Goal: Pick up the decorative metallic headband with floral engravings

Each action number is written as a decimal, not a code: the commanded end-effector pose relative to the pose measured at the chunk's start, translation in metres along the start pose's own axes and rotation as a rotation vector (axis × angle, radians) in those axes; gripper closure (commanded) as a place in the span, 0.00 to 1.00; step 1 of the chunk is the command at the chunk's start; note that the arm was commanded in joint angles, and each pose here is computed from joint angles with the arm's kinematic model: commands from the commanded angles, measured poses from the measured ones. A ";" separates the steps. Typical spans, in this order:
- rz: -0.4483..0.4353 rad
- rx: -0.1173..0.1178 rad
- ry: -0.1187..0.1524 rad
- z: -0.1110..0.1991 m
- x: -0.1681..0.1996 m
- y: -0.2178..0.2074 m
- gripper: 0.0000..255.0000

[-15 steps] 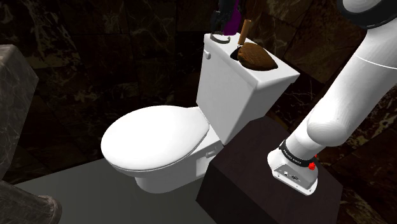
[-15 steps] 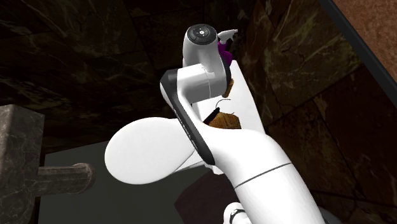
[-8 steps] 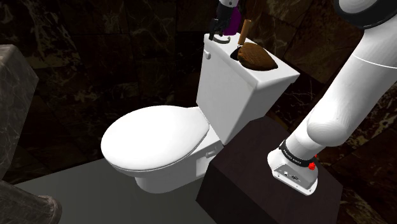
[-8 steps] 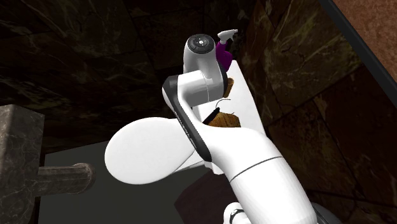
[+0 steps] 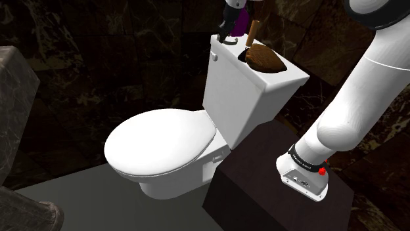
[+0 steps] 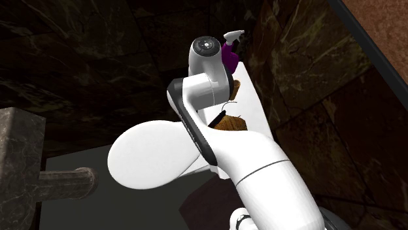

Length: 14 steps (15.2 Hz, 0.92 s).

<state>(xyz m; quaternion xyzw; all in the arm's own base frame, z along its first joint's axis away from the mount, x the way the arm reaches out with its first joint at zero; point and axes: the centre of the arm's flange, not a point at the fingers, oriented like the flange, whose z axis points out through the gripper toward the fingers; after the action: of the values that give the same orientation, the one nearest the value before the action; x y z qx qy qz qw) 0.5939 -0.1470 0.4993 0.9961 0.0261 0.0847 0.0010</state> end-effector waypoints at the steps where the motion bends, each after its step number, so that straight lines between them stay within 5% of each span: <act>1: 0.000 0.000 -0.001 0.000 0.000 0.000 1.00; 14: 0.000 0.000 -0.001 -0.057 0.010 0.001 1.00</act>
<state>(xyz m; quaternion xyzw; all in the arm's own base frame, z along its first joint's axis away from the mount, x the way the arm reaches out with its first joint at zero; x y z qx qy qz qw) 0.5942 -0.1471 0.5521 0.9961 0.0260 0.0847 0.0010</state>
